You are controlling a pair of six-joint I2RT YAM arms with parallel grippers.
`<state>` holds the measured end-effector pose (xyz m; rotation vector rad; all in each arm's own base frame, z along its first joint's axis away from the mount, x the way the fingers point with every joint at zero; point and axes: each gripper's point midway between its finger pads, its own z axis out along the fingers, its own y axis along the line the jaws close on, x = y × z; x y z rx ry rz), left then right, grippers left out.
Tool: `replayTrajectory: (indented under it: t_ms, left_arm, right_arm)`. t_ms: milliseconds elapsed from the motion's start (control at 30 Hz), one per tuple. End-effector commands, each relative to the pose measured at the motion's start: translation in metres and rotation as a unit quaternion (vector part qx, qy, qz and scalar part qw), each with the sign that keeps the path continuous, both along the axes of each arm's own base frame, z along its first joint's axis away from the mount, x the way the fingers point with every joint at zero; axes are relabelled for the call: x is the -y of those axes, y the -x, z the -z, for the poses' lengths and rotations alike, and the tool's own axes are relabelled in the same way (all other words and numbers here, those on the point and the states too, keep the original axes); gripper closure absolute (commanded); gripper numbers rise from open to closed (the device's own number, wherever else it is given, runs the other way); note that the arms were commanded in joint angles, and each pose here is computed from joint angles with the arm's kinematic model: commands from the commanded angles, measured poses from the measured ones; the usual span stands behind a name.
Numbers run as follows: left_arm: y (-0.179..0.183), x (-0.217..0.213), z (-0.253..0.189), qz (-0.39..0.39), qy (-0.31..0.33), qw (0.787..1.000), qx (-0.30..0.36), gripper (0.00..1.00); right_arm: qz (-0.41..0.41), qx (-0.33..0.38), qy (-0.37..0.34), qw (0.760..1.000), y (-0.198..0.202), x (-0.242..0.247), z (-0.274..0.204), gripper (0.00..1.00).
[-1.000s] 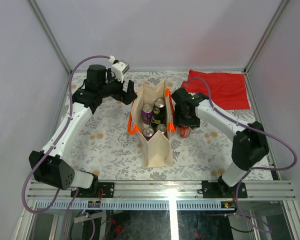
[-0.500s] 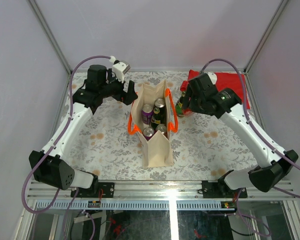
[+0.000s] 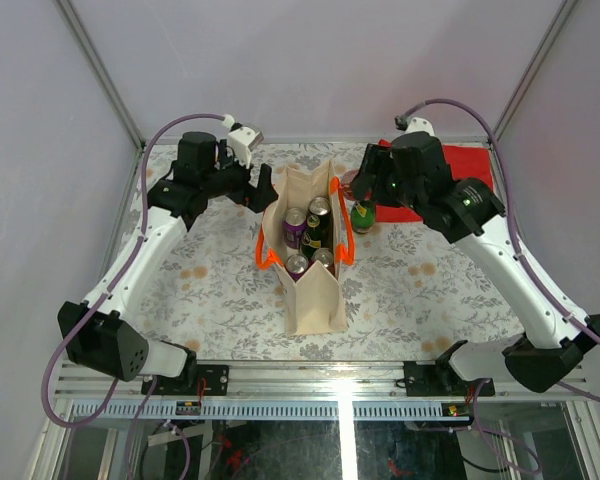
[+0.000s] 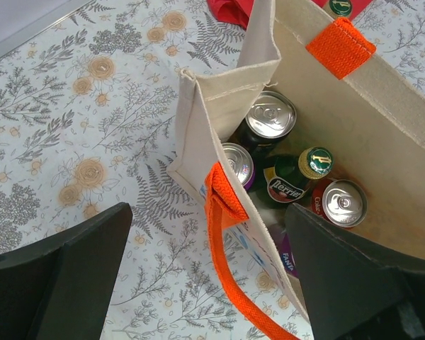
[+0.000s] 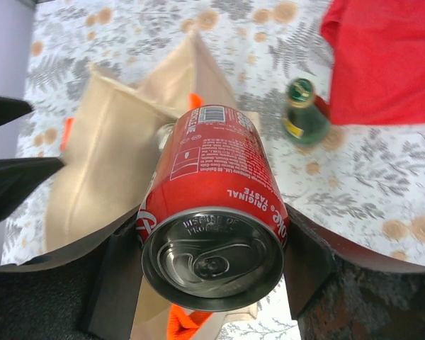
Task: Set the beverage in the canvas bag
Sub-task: Pick up the drink from the center of the board, then place the drink in the canvas bag.
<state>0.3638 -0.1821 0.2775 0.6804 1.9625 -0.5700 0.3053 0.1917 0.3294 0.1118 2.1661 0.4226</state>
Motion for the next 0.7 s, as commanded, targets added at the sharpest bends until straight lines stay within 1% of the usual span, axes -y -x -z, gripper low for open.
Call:
replayTrajectory:
  t_ms: [0,100,300,467,667]
  left_arm:
    - [0.003,0.000,-0.008,-0.015,0.015,1.000,0.004,0.10]
    - [-0.001,-0.003,-0.007,-0.039,0.028,0.999,-0.012,0.11]
    - [-0.012,-0.027,-0.008,-0.111,0.069,0.991,-0.037,0.10]
    - [-0.021,-0.054,-0.006,-0.162,0.083,0.982,-0.044,0.11]
    - [-0.020,-0.061,-0.001,-0.173,0.082,0.980,-0.047,0.10]
  right_arm:
    - [-0.080,0.103,-0.061,0.990,-0.007,-0.053,-0.075,1.00]
    - [-0.121,0.094,-0.039,0.987,0.000,-0.081,-0.073,1.00]
    - [-0.181,0.041,0.008,0.983,0.018,-0.119,-0.037,1.00]
    - [-0.203,-0.014,0.026,0.979,0.039,-0.127,0.001,1.00]
    - [-0.236,-0.086,0.064,0.966,0.073,-0.132,0.050,1.00]
